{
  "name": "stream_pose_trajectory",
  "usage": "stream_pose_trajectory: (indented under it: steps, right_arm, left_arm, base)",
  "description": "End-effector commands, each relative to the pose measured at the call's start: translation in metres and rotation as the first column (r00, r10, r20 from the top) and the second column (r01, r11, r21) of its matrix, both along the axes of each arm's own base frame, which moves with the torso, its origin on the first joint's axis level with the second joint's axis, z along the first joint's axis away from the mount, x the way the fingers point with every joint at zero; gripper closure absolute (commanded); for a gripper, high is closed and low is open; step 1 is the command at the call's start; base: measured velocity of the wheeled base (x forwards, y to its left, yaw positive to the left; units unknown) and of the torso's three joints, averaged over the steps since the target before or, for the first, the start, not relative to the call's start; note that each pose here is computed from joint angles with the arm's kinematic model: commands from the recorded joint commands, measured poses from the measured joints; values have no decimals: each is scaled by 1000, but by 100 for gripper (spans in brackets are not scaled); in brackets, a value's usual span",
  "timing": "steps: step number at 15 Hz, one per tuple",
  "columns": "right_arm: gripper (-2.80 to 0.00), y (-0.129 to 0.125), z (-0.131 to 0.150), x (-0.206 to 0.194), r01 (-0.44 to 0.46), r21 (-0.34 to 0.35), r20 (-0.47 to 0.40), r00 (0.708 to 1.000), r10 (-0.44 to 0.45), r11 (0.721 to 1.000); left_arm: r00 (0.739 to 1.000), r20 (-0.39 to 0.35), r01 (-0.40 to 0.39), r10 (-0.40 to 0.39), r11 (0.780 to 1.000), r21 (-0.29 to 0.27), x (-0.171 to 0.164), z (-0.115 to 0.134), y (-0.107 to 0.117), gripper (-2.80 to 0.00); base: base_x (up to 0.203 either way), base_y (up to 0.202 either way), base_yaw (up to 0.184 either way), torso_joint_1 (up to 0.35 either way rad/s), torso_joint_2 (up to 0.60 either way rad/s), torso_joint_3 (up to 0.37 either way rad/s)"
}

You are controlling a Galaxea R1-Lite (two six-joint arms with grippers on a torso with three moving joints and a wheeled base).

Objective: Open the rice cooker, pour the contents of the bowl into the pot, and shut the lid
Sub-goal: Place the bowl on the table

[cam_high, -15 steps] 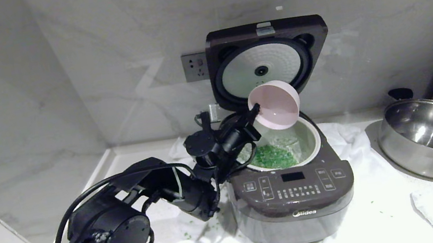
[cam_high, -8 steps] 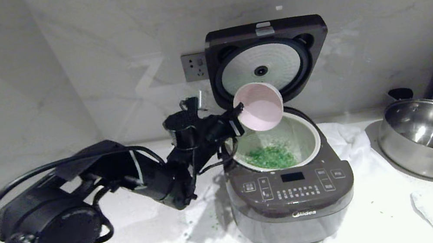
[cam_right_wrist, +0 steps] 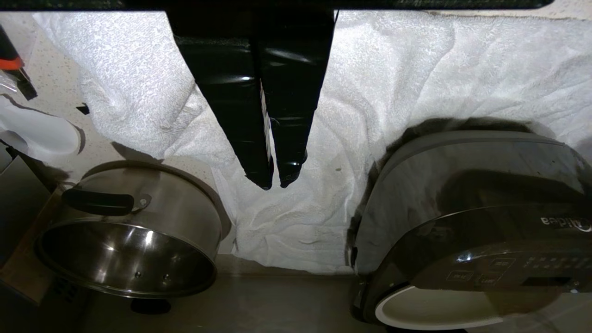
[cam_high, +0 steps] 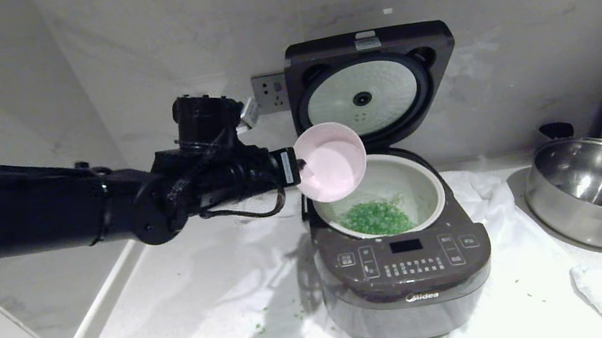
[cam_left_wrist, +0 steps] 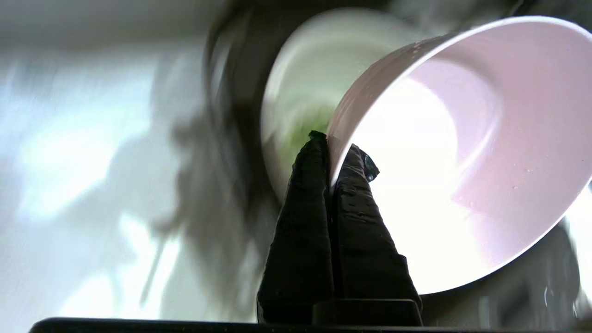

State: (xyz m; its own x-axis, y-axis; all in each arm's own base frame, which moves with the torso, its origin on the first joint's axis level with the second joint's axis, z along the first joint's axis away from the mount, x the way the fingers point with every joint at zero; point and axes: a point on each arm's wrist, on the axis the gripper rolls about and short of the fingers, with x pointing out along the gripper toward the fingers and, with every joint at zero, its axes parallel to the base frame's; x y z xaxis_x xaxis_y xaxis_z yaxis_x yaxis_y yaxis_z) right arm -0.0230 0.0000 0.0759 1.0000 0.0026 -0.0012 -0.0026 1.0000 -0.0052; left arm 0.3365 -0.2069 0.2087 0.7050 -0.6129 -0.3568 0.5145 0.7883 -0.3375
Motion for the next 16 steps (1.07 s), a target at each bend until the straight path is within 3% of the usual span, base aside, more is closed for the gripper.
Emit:
stream_pose_trajectory:
  steps: [1, 4, 6, 9, 11, 14, 16]
  right_arm:
    - [0, 0, 0, 0, -1, -1, 0, 1000, 1, 1000]
    - [0, 0, 0, 0, -1, -1, 0, 1000, 1, 1000]
    - [0, 0, 0, 0, -1, -1, 0, 1000, 1, 1000]
    - [0, 0, 0, 0, -1, 0, 0, 1000, 1, 1000]
    - [0, 0, 0, 0, -1, -1, -1, 1000, 1, 1000]
    - [0, 0, 0, 0, -1, -1, 0, 1000, 1, 1000]
    - [0, 0, 0, 0, -1, -1, 0, 1000, 1, 1000]
  left_arm:
    - [993, -115, -25, 35, 996, 89, -25, 22, 31, 0]
    - [976, -196, -58, 90, 985, 164, -33, 35, 61, 0]
    - [949, -282, -85, 143, 975, 206, -36, 43, 81, 0]
    - [887, -385, -159, 256, 951, 265, -38, 50, 117, 0]
    - [840, -457, -165, 293, 940, 299, -48, 48, 132, 0]
    - [746, -569, -155, 347, 921, 358, -58, 26, 148, 0]
    - [719, -591, -156, 366, 913, 377, -65, 16, 162, 0]
  base:
    - [0, 0, 0, 0, 0, 0]
    - [0, 0, 0, 0, 0, 0]
    - [0, 0, 0, 0, 0, 0]
    - [0, 0, 0, 0, 0, 0]
    - [0, 0, 0, 0, 0, 0]
    - [0, 0, 0, 0, 0, 0]
    - [0, 0, 0, 0, 0, 0]
